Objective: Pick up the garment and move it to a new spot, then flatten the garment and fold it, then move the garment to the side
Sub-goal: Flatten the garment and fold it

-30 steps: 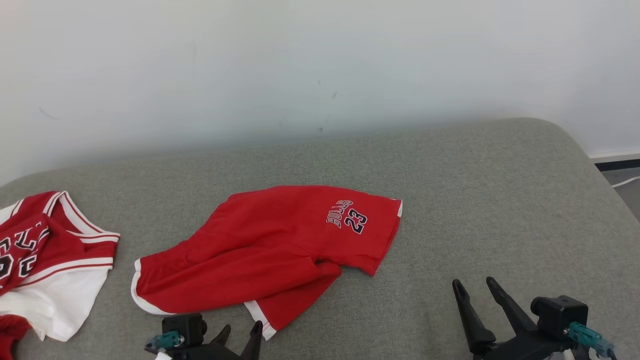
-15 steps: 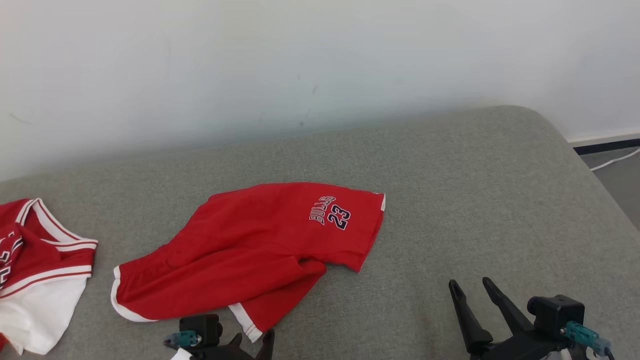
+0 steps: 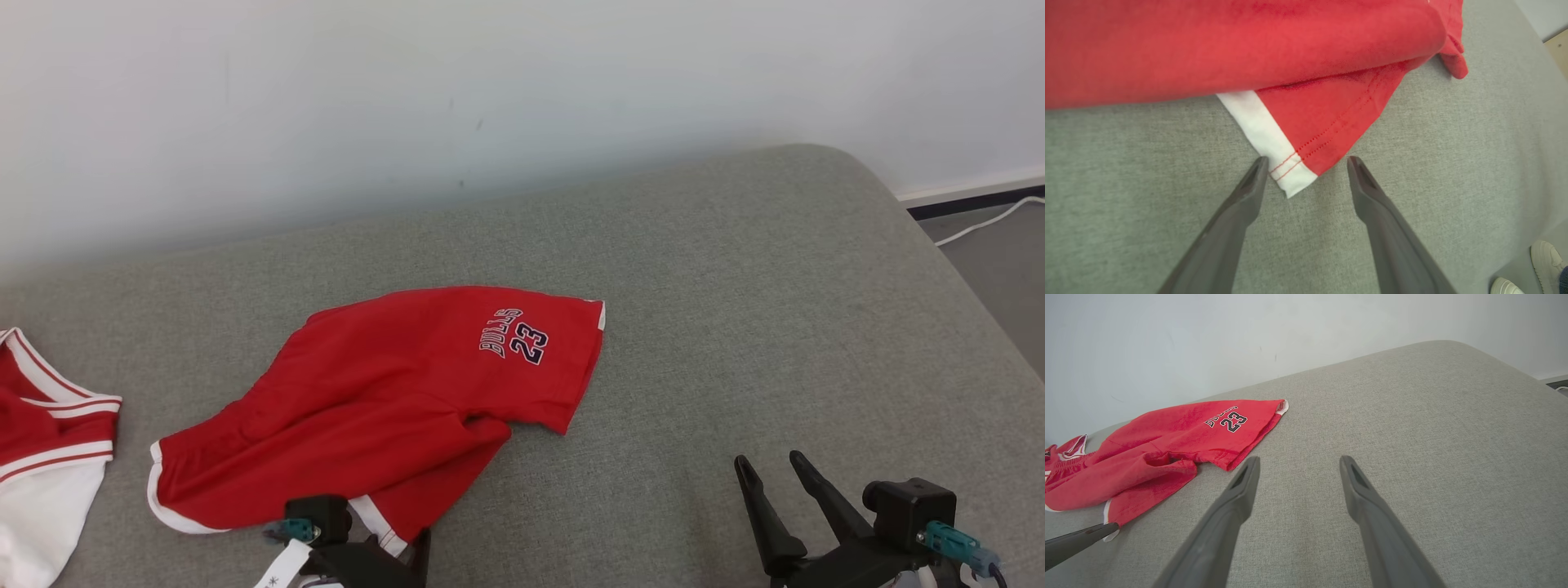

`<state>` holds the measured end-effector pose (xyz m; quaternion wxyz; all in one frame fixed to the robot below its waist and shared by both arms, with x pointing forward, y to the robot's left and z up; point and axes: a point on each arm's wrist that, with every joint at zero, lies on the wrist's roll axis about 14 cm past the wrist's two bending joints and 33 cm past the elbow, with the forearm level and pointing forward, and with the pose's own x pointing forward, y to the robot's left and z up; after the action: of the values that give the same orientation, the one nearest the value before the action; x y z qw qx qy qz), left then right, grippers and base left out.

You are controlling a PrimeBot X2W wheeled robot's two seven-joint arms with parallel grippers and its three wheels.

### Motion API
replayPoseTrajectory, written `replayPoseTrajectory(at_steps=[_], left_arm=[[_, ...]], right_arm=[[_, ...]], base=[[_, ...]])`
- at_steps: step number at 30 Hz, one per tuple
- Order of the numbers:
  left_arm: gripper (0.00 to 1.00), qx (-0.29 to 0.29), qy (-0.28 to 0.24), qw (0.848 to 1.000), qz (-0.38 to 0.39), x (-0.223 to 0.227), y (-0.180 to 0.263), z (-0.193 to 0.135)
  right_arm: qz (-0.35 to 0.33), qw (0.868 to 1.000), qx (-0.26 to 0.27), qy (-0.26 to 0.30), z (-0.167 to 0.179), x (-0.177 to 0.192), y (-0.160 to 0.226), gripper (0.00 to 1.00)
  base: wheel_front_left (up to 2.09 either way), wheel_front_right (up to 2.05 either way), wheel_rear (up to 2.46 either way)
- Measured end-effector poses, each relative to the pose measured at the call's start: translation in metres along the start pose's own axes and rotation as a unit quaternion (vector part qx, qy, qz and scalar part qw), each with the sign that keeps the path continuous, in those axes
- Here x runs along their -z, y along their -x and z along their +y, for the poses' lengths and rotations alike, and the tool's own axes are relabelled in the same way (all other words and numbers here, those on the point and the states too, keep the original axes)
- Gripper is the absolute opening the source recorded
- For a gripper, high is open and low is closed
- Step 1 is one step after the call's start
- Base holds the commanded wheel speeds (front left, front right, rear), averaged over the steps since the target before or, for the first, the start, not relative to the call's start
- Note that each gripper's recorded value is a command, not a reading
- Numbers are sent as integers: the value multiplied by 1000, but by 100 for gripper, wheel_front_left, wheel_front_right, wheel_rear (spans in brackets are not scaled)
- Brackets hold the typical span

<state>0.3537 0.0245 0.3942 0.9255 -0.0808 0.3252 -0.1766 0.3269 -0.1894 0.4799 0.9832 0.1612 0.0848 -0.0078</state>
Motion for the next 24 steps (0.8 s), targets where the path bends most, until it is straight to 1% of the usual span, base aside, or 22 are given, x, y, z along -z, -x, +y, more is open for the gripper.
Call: replayPoseTrajectory(at_steps=[5, 6, 7, 8, 9, 16, 18, 20, 24], left_arm=[[100, -8, -16, 1000, 17, 7, -4, 4], [85, -8, -17, 1000, 18, 8, -5, 4], [68, -9, -17, 1000, 22, 10, -5, 5], [44, -9, -18, 1000, 24, 11, -5, 5], [0, -10, -18, 999, 24, 11, -5, 5], [0, -12, -20, 999, 27, 10, -6, 6], [0, -4, -22, 999, 27, 11, -5, 2], [0, 9, -24, 999, 25, 11, -3, -8], [0, 58, -30, 998, 16, 6, 3, -41]], right_arm=[[2, 1000, 6, 1, -4, 1, 1, 100], [2, 1000, 7, 1, -5, 1, 1, 100], [2, 1000, 7, 2, -5, 0, 1, 100], [2, 1000, 8, 2, -6, 0, 1, 100], [2, 1000, 8, 2, -6, 0, 1, 100], [1, 1000, 5, 2, -4, -1, 1, 100], [0, 1000, 4, 3, -4, -2, 0, 100], [0, 1000, 2, 3, -2, -2, 0, 100], [-2, 1000, -3, 4, 1, -3, 0, 100]], base=[[0, 0, 0], [0, 0, 0], [0, 0, 0], [0, 0, 0], [0, 0, 0], [0, 0, 0], [0, 0, 0], [0, 0, 0], [0, 0, 0]])
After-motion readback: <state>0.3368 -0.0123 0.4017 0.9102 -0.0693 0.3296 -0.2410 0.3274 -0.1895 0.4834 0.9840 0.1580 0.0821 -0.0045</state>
